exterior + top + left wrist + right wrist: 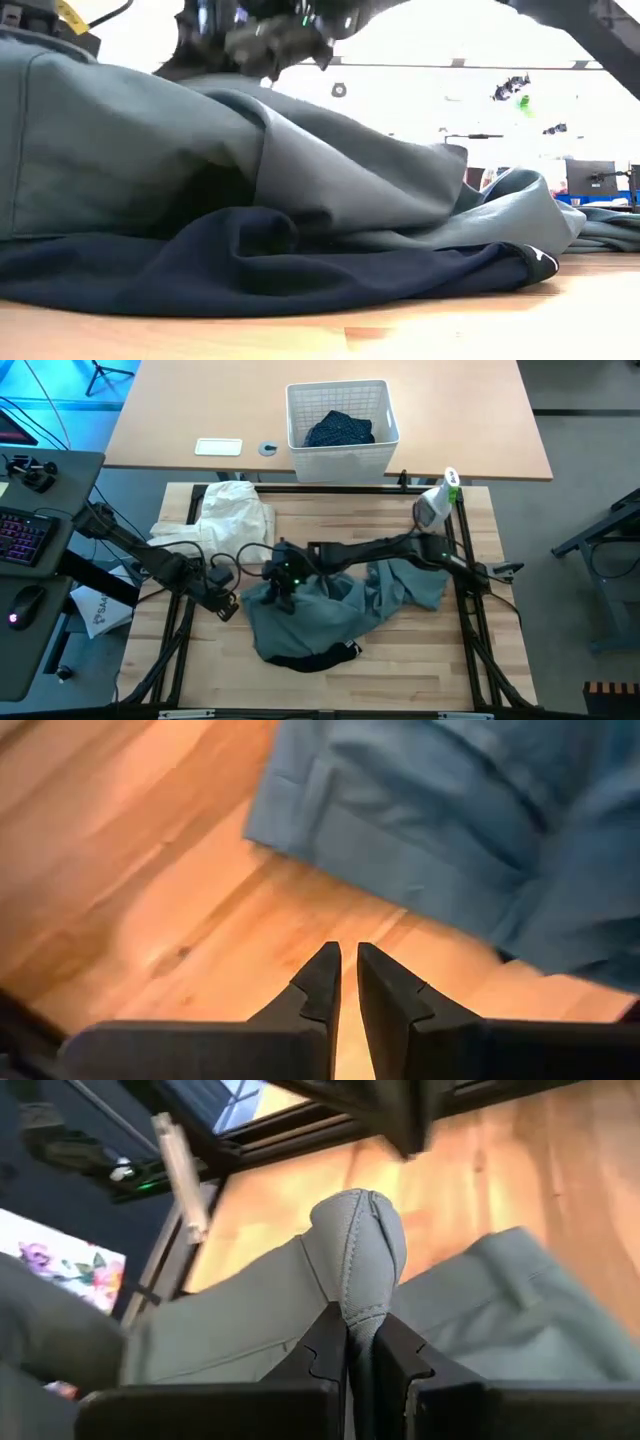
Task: Fold Laundry from Bin
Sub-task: Fold the green pants
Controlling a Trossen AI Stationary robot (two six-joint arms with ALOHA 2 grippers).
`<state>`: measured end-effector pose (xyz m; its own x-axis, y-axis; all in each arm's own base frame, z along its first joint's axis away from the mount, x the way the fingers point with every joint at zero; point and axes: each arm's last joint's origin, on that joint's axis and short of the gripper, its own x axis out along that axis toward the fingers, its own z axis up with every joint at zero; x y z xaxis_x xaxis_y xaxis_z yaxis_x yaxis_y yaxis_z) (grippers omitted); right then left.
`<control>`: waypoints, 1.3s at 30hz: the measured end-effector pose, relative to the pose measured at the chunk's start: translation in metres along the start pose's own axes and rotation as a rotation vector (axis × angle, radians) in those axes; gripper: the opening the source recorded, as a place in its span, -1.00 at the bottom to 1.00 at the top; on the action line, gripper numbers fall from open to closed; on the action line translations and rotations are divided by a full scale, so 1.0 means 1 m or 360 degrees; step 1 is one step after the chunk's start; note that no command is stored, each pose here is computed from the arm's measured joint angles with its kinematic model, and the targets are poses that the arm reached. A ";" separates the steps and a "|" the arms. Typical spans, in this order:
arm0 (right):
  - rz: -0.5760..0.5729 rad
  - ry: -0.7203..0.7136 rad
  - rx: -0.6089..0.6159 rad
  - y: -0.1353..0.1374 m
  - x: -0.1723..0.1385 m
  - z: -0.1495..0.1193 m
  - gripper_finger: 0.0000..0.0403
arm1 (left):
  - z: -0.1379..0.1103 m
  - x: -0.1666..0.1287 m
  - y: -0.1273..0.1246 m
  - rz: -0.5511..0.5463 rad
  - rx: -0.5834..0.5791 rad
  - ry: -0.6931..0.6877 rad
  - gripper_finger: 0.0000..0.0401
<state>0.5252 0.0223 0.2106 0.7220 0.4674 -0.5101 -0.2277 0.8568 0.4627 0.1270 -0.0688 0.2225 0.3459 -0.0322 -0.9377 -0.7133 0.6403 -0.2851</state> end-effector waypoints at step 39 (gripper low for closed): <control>-0.0840 0.0417 0.0142 -0.014 -0.081 0.025 -0.05 | 0.011 -0.004 -0.010 -0.0138 -0.0004 -0.0471 -0.68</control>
<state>0.4866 -0.0331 0.2634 0.5348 0.0313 -0.8444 0.1822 0.9715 0.1515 0.1395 -0.0668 0.2317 0.5677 0.1386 -0.8115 -0.6749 0.6428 -0.3624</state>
